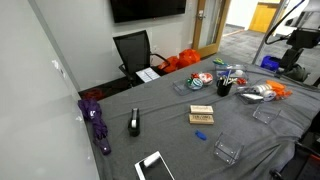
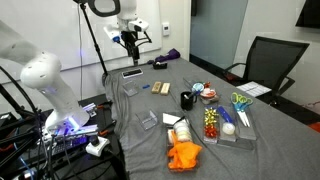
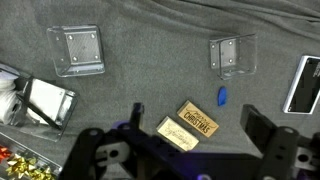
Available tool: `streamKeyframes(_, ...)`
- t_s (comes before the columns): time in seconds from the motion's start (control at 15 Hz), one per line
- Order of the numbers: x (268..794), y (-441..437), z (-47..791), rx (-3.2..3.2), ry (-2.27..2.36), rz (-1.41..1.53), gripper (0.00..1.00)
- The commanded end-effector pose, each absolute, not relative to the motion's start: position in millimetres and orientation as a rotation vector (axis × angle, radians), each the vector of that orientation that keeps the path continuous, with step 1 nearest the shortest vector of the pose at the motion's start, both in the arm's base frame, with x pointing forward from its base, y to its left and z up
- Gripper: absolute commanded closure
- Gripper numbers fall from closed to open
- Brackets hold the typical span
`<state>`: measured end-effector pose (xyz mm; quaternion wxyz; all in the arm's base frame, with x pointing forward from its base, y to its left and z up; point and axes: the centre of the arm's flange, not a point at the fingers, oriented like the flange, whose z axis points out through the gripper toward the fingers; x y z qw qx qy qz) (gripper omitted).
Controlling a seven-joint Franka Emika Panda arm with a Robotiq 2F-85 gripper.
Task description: Pick up the clear bowl on the right and place it inside the clear bowl on the left
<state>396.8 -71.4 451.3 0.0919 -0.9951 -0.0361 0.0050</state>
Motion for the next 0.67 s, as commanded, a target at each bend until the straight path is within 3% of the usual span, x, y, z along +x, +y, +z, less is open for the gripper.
streamKeyframes(0.0, 390.0, -89.7, 414.7, -2.959, -0.154, -0.006, 0.00)
streamKeyframes(0.6, 382.8, -101.5, 369.2, -3.005, -0.167, 0.009, 0.00)
